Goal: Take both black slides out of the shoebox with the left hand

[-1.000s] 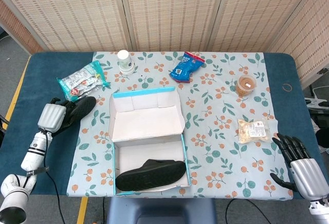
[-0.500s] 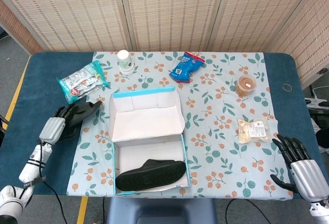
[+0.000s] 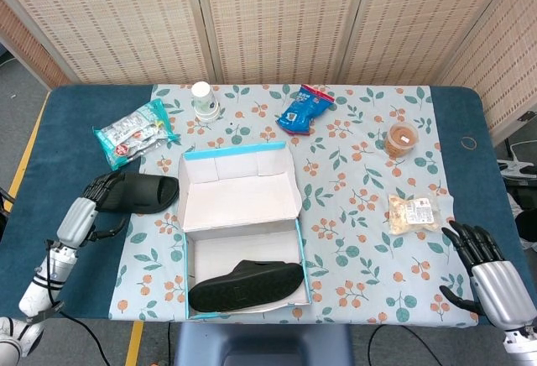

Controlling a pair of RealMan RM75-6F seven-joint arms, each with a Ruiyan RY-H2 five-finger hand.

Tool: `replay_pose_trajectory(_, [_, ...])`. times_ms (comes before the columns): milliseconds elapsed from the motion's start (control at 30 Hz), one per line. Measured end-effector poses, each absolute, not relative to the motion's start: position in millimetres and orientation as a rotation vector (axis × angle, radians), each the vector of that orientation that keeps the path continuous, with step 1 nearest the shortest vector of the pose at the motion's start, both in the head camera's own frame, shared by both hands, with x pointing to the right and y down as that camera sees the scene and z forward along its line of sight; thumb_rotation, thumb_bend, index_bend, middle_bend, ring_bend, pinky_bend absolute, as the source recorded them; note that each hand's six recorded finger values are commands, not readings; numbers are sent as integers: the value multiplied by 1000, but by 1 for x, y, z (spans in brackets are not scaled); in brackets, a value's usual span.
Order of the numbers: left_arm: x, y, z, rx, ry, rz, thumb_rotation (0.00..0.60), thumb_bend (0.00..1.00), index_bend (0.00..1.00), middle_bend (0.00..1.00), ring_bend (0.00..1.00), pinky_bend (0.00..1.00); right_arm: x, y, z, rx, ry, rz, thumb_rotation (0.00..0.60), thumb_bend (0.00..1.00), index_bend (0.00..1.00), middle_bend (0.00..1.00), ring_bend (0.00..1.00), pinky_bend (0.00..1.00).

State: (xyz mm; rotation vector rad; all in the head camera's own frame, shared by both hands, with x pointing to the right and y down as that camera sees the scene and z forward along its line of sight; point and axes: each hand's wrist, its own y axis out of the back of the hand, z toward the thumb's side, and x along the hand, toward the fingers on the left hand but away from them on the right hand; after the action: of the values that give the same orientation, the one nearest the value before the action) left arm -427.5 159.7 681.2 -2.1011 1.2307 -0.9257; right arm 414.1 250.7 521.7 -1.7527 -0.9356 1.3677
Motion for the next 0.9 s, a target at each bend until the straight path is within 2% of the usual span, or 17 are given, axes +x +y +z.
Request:
replay_pose_trajectory(167, [-413, 161, 657, -2213, 1297, -796, 600, 409, 46, 0, 0, 62, 415, 250, 523, -1749, -937, 1372, 600, 103, 0, 0, 0, 0])
replay_pose_trajectory(367, [-368, 176, 618, -2470, 1250, -697, 600, 407, 78, 32, 2, 76, 411, 250, 526, -1761, -918, 1370, 600, 104, 0, 0, 0, 0])
replay_pose_trajectory(500, [-329, 188, 587, -2628, 1139, -673, 600, 407, 101, 109, 82, 152, 409, 251, 529, -1773, -904, 1371, 600, 103, 0, 0, 0, 0])
replay_pose_trajectory(600, [-298, 202, 573, -2706, 977, -688, 600, 407, 112, 121, 102, 173, 407, 252, 530, -1780, -892, 1368, 600, 104, 0, 0, 0, 0])
replay_pose_trajectory(700, [-273, 214, 576, -2718, 800, -726, 600, 407, 114, 122, 97, 183, 403, 254, 530, -1792, -884, 1359, 600, 104, 0, 0, 0, 0])
replay_pose_trajectory(900, [-225, 233, 600, -2693, 566, -763, 600, 406, 119, 113, 92, 227, 404, 256, 524, -1798, -908, 1339, 600, 103, 0, 0, 0, 0])
